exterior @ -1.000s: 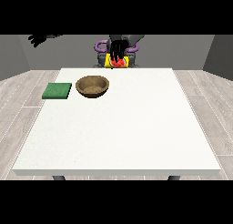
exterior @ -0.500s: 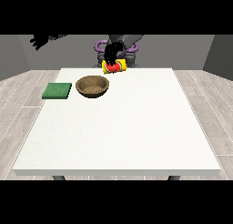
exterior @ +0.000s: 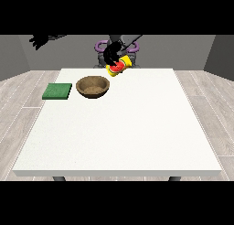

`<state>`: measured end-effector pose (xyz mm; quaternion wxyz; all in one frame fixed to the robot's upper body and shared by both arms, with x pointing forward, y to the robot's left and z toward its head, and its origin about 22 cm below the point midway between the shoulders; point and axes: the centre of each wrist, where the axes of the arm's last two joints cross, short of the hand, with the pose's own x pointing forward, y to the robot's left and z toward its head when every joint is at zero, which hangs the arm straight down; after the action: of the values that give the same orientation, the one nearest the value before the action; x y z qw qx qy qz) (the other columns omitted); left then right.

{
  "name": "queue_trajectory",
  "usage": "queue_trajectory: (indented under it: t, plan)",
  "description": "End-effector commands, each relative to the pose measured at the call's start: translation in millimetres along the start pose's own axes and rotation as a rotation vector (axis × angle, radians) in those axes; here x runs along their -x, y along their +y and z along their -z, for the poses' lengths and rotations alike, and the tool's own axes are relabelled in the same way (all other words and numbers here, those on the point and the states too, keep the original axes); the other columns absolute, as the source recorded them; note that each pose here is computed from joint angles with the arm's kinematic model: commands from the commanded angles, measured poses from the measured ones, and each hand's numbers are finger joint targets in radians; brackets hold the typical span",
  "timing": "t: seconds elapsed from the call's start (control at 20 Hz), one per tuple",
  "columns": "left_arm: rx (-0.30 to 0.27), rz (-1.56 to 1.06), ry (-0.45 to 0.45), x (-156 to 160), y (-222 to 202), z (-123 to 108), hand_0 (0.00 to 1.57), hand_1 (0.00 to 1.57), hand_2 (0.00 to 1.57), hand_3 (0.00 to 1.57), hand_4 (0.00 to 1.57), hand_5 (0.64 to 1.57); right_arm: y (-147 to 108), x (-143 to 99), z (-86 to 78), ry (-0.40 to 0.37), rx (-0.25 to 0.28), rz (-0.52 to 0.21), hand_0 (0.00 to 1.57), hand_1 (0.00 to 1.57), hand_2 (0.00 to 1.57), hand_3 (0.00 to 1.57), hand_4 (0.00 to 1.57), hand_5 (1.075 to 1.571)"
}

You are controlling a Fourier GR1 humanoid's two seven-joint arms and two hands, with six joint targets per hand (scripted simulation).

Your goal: Pick the cup and pour the ball into the bowl, then pick the bowl and place it on the pad

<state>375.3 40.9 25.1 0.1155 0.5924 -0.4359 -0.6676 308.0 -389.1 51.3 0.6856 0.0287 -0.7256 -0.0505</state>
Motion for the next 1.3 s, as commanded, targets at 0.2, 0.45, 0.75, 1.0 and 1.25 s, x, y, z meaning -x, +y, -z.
queue_trajectory:
  t: [0.2,0.45,0.75,1.0,1.25]
  plan:
    - [0.047,0.121,-0.066,6,18,9,1.52,1.52,1.57,1.57,1.27,1.501,-10,-4,-4.9,0.034,-0.004,0.014,0.00,0.00,0.00,0.29,0.46,1.570]
    - [0.019,0.121,-0.047,14,15,8,1.51,1.51,1.57,1.57,1.28,1.493,7,7,-4.5,0.025,-0.004,0.021,0.00,0.00,0.00,0.24,0.51,1.569]
    - [-0.055,-0.449,0.171,35,-11,-14,1.33,1.33,1.57,1.57,1.02,1.544,-17,6,-17.1,0.038,0.105,-0.002,0.00,0.00,0.00,0.31,0.52,1.569]
    - [-0.071,-0.677,0.338,84,-56,-38,0.32,0.32,1.54,1.57,0.60,1.512,-15,13,-25.1,0.096,0.133,-0.013,0.00,0.00,0.00,0.25,0.54,1.568]
    - [-0.041,-1.318,0.527,31,-55,-66,1.09,1.09,1.13,0.81,1.06,1.567,5,5,-8.5,-0.014,0.116,0.033,0.00,0.00,0.00,0.20,0.58,1.562]
